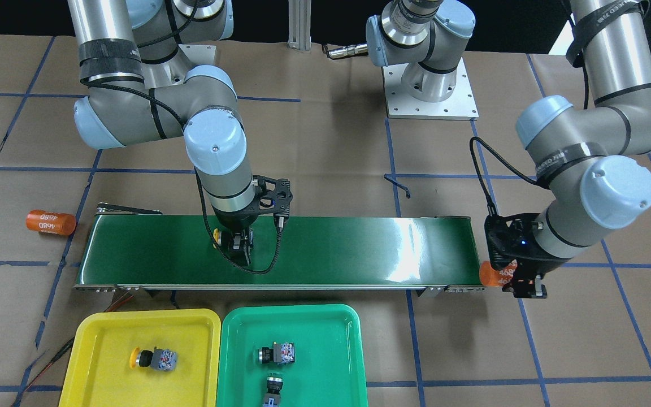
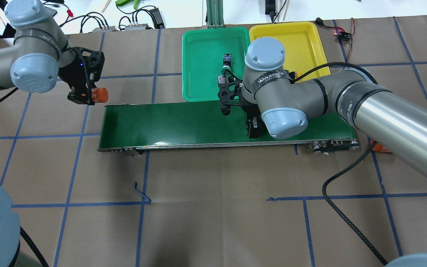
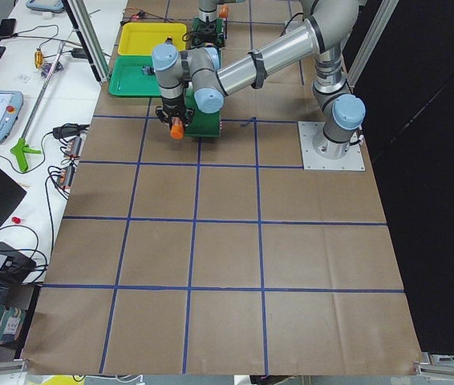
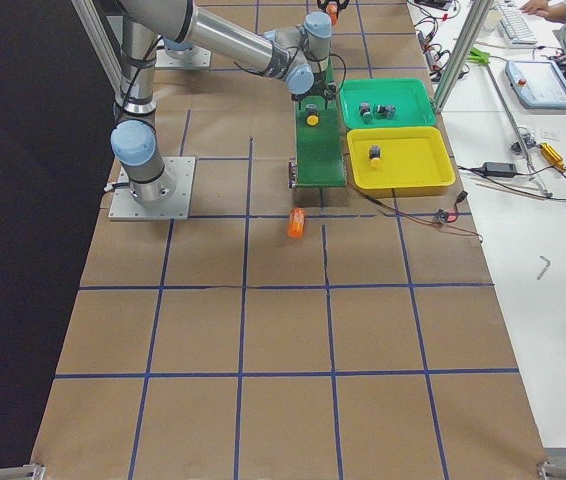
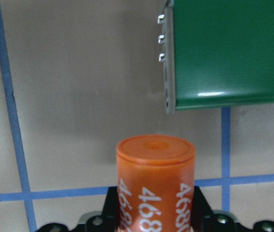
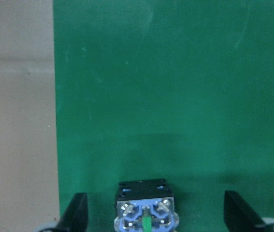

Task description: Sort buttons by color to trays

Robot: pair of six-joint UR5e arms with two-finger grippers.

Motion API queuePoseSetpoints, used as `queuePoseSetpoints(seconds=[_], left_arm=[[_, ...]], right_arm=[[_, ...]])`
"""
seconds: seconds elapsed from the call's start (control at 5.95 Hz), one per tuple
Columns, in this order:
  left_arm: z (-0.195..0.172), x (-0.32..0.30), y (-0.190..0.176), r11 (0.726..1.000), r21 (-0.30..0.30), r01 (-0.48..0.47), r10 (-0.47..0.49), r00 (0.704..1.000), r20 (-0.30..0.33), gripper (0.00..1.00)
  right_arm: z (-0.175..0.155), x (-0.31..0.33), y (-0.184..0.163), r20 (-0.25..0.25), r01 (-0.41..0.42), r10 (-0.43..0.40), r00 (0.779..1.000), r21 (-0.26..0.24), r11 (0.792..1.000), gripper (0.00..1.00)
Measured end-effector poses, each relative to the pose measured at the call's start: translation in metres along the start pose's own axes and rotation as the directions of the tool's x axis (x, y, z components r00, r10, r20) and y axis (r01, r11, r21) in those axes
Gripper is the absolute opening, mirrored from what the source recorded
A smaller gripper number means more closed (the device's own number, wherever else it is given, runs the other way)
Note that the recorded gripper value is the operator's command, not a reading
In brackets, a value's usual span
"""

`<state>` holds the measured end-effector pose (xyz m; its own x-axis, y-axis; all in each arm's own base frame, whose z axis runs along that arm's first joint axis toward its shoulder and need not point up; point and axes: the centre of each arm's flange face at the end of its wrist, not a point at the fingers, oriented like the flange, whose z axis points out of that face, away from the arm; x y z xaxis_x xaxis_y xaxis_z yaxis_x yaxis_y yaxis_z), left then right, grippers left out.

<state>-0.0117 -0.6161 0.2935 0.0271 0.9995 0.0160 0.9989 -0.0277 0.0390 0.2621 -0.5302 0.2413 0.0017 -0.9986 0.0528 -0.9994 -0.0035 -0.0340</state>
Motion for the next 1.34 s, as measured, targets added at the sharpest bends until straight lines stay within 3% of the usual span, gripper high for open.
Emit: queuePoseSetpoints(seconds=[0.34,0.5,0.67,0.84,1.34], left_arm=[[-0.002,0.027,-0.055,0.999,0.002,0.05,-0.05,0.999,-0.016,0.16],[0.01,0.045,-0.076,0.998,0.002,0.057,-0.057,0.997,-0.043,0.2],[0.022,0.06,-0.088,0.998,0.0,0.057,-0.057,0.996,-0.065,0.63],[0.029,0.066,-0.091,0.998,-0.001,0.058,-0.057,0.995,-0.079,0.99],[0.022,0.06,-0.09,0.996,-0.007,0.084,-0.084,0.994,-0.068,0.99]], right_arm=[[0.001,0.007,0.032,-0.013,-0.035,0.035,0.999,-0.018,0.999,0.63],[-0.004,0.009,0.048,-0.012,-0.044,0.044,0.999,-0.042,0.998,0.35],[-0.005,0.01,0.068,0.003,-0.048,0.049,0.999,-0.063,0.997,0.1],[-0.004,0.009,0.089,0.014,-0.048,0.05,0.999,-0.084,0.995,0.06],[-0.023,0.016,0.143,-0.003,-0.014,0.013,1.0,-0.116,0.993,0.06]])
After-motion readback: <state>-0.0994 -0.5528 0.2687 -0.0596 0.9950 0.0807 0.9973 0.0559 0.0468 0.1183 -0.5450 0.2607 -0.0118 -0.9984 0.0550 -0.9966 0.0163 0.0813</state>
